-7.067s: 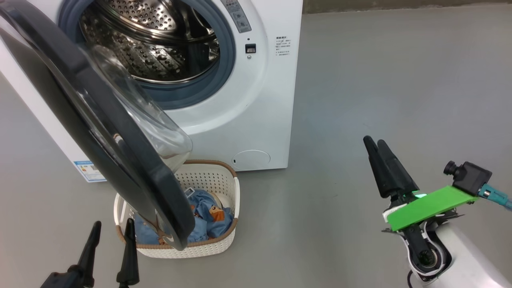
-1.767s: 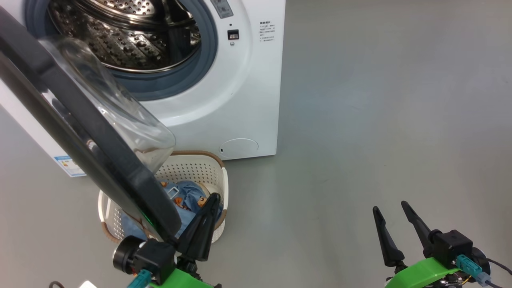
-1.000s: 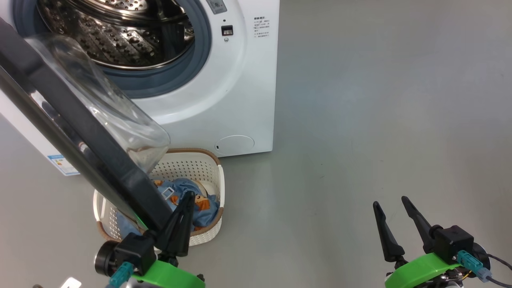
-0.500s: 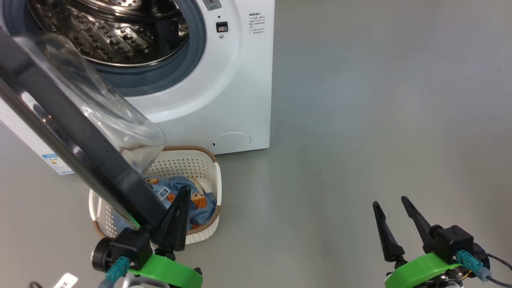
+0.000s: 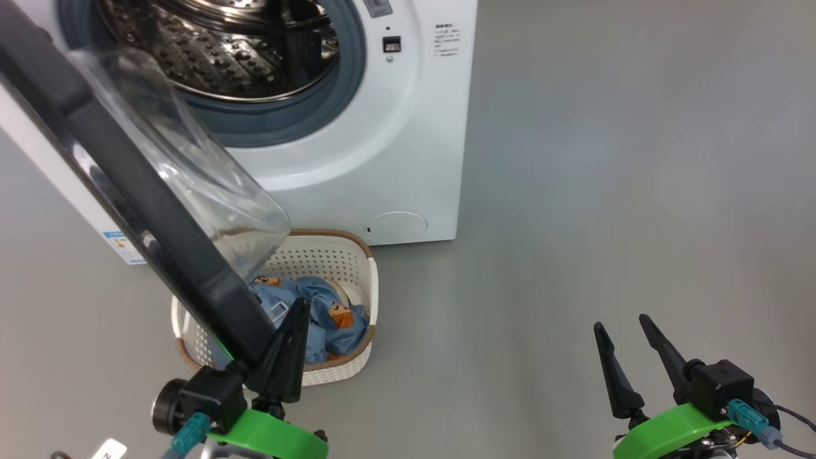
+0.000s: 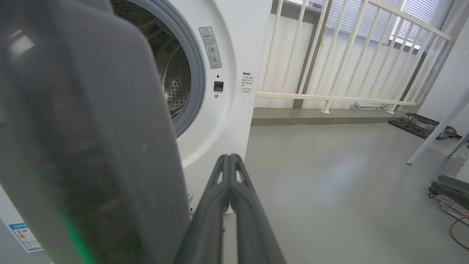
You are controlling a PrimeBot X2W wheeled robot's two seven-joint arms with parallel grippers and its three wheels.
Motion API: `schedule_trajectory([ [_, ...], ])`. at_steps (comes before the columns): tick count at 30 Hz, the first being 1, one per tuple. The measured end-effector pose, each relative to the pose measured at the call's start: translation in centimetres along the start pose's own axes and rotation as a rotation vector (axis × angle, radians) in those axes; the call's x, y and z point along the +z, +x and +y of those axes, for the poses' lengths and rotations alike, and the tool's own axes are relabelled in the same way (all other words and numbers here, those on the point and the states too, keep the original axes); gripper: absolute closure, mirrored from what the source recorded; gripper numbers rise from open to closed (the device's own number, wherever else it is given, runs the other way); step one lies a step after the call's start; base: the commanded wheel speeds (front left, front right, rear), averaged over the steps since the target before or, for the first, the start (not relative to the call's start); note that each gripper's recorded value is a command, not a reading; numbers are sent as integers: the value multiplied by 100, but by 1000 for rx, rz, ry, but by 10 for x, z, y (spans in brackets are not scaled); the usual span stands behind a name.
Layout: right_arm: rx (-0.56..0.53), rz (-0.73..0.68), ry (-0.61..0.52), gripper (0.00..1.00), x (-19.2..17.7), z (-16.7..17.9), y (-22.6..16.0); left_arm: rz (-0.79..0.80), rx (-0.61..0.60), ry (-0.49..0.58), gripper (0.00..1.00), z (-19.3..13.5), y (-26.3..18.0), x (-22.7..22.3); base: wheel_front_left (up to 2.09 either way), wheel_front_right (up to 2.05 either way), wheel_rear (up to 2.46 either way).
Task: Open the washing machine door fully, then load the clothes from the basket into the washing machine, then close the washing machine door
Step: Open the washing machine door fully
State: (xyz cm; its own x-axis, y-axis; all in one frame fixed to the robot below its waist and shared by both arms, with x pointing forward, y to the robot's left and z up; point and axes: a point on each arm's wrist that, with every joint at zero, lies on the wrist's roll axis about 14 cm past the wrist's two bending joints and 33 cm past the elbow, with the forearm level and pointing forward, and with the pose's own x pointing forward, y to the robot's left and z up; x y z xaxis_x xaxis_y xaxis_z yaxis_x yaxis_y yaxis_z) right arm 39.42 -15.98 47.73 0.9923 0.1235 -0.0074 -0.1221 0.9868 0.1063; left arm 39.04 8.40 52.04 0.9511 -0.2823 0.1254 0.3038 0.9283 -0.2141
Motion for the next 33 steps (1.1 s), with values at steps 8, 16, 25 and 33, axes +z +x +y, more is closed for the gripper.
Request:
schedule_trajectory([
  [8,48,9,5,0,-4,16,9,-1,62,-3,100,15,-13,1,0,0,0],
  [16,80,26,10,0,-10,27,16,-5,105,-4,100,26,-20,2,0,0,0],
  [25,112,35,15,0,-14,38,22,-11,184,5,100,46,-32,5,0,0,0],
  [33,140,33,17,0,-14,48,26,-23,310,24,100,72,-53,11,0,0,0],
])
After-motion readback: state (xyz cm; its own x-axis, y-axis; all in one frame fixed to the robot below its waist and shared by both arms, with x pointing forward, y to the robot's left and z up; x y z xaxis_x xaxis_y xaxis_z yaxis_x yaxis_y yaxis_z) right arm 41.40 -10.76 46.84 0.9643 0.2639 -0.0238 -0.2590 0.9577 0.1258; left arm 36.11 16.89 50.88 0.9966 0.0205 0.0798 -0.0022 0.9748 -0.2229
